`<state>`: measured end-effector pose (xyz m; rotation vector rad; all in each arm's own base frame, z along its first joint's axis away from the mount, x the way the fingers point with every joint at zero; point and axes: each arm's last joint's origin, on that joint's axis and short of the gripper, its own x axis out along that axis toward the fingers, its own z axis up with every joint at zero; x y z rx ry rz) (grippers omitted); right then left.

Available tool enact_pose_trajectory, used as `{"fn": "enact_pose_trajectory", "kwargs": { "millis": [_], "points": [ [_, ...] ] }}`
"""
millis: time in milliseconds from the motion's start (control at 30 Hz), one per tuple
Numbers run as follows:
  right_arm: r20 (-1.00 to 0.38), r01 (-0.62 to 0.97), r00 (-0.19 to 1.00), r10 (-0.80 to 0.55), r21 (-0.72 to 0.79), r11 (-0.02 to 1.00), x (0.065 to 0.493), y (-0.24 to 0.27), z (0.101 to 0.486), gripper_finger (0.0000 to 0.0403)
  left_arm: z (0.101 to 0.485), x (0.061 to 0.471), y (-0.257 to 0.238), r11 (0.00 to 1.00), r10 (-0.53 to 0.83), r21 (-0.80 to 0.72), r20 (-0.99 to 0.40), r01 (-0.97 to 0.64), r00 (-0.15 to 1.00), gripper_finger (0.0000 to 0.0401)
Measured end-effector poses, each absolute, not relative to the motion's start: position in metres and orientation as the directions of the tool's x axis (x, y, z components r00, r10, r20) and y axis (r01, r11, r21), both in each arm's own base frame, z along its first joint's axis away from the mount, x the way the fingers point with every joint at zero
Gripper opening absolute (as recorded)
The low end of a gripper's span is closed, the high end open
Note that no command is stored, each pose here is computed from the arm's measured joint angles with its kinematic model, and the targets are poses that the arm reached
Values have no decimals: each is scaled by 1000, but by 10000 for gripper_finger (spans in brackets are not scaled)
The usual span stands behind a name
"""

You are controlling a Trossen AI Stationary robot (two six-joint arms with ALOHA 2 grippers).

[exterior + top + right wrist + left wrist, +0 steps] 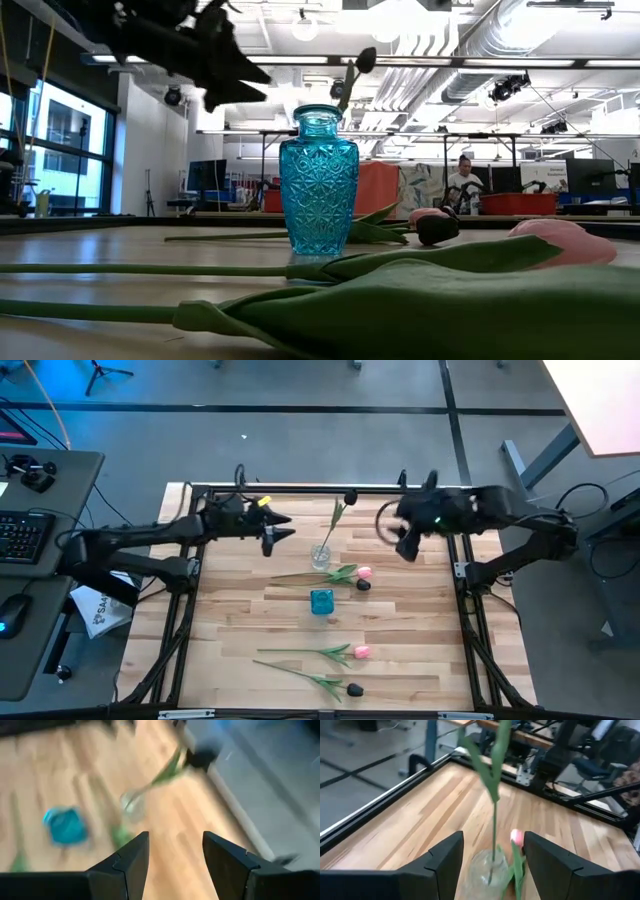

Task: Sort flowers into vase by color
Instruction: Put the top black flower into the transparent vase

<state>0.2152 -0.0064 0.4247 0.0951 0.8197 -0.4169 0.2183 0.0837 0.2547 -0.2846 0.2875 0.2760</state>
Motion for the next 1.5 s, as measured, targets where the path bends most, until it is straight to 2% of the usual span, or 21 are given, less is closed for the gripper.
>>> {"fn": "enact_pose_trajectory", "kwargs": {
  "millis": [233,433,567,733,900,1033,1500],
  "points": [
    [-781,328,607,-145,81,941,226,22,332,181,265,202,78,876,259,-319,-321,-361,911,198],
    [-729,224,683,42,264,938,246,40,252,181,262,206,72,866,228,-360,-333,-347,915,198],
    [-740,222,671,34,244,944,255,38,219,181,261,209,68,866,208,-372,-340,-334,917,198],
    [-783,177,622,-1,139,974,268,31,199,181,263,210,64,824,197,-456,-326,-336,925,198],
    [-786,78,618,-24,31,997,282,23,190,181,272,213,60,798,184,-532,-233,-283,955,198],
    [-802,60,594,-71,-44,997,285,11,183,181,277,215,57,794,174,-556,-179,-245,968,198],
    [-804,-105,590,70,9,994,286,5,182,181,276,217,48,783,135,-581,-191,-223,972,198]
  ]
}}
